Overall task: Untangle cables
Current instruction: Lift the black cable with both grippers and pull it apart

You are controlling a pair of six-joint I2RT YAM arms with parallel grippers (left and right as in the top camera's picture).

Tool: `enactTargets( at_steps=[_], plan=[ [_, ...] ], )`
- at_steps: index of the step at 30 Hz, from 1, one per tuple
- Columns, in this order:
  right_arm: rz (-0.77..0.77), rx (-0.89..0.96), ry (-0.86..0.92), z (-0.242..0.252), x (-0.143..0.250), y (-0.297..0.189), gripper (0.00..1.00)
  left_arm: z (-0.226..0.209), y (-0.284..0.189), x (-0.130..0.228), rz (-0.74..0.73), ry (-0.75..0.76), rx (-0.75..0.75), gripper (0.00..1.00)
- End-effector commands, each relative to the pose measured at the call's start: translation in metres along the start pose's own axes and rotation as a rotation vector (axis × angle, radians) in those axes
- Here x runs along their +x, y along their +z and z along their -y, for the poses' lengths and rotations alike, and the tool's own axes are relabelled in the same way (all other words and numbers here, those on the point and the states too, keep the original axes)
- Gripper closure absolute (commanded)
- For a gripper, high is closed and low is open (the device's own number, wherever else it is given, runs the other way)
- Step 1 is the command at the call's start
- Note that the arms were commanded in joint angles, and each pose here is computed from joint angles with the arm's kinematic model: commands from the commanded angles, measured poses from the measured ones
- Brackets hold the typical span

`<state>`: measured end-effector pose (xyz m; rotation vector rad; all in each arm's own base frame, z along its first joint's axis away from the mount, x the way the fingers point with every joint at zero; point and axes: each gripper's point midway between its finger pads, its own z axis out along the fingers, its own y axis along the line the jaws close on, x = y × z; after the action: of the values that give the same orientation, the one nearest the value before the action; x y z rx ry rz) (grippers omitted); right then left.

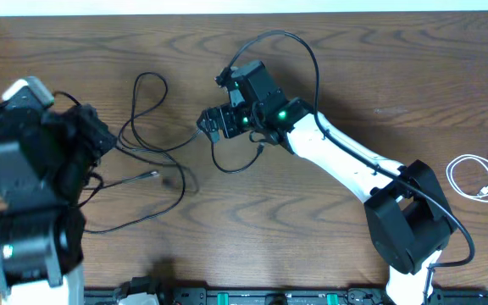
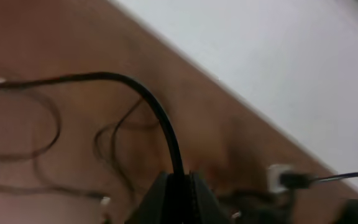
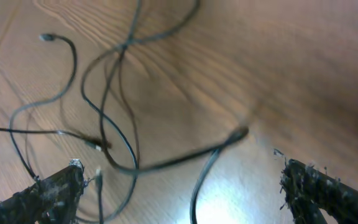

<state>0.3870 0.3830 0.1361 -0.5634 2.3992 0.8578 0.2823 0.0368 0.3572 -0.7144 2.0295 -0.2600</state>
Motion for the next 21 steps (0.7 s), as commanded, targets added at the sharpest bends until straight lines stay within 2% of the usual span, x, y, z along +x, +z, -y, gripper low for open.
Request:
enactTargets(
  at_steps=[1, 5, 7, 11, 14, 18, 21],
  plan=[
    [0.074, -0.035, -0.135, -0.013, -0.025, -0.004, 0.01, -0.018, 0.026, 0.017, -0.111, -0.019, -0.105, 0.92],
    [0.086, -0.061, -0.212, -0.027, -0.021, 0.009, 0.01, -0.039, 0.061, 0.049, -0.297, -0.017, -0.218, 0.93],
    [0.089, -0.069, -0.235, -0.032, -0.02, 0.012, 0.01, -0.042, 0.08, 0.056, -0.345, -0.019, -0.242, 0.92],
    [0.101, -0.066, -0.251, -0.033, -0.022, 0.013, 0.01, -0.023, 0.109, 0.04, -0.295, 0.026, -0.142, 0.93],
    [0.13, -0.083, -0.277, -0.039, -0.028, 0.012, 0.01, -0.015, 0.112, 0.027, -0.237, 0.029, -0.107, 0.93],
    [0.174, -0.101, -0.292, -0.045, -0.038, 0.01, 0.01, -0.019, 0.116, 0.034, -0.269, 0.027, -0.126, 0.93],
    [0.162, -0.108, -0.298, -0.05, -0.032, 0.015, 0.01, -0.019, 0.142, 0.034, -0.254, -0.071, -0.131, 0.93]
  ],
)
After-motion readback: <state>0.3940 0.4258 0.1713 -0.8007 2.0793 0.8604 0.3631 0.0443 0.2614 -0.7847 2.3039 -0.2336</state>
